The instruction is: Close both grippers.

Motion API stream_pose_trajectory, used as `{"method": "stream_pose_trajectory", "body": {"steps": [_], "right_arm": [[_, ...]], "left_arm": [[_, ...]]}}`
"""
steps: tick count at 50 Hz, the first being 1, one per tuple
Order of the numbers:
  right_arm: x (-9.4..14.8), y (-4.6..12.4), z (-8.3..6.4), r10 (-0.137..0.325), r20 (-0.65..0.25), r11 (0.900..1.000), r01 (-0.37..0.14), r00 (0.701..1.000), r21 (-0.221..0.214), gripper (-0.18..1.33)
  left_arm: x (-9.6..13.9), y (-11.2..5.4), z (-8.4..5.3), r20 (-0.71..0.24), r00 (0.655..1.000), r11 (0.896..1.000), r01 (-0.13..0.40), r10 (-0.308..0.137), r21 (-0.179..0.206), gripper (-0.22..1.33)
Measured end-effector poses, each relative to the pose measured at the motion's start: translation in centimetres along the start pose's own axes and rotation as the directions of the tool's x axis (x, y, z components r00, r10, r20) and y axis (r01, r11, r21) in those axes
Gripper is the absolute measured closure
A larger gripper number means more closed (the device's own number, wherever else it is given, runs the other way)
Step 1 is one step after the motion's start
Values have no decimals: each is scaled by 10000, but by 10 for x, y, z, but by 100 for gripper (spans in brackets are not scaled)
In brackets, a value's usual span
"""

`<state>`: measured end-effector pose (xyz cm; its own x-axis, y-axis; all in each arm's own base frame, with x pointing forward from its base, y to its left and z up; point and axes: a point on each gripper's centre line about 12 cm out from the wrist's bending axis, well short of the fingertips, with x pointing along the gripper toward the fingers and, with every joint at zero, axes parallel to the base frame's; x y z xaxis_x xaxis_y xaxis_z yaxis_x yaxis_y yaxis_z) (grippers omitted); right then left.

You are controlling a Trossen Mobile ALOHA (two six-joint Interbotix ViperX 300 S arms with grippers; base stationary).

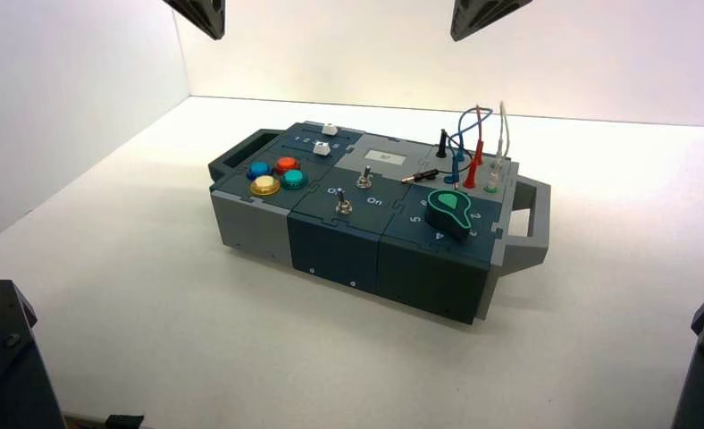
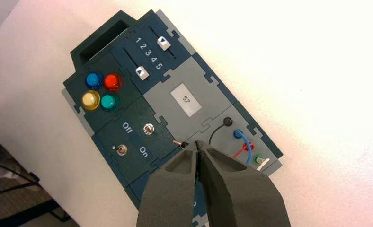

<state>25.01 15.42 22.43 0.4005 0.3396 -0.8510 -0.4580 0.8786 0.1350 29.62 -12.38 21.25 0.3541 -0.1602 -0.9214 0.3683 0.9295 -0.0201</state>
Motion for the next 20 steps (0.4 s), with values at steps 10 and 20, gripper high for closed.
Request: {"method": "stream_pose_trajectory", "body": {"steps": [10,20], "right_arm": [[0,0,0,0,-15,10000,0,10000,0,129],[0,0,0,0,0,10000,0,10000,0,129]], "left_arm": [[0,0,0,0,10000,10000,11,-11,4,127],[1,0,0,-15,10000,10000,21,-21,-7,127]]}}
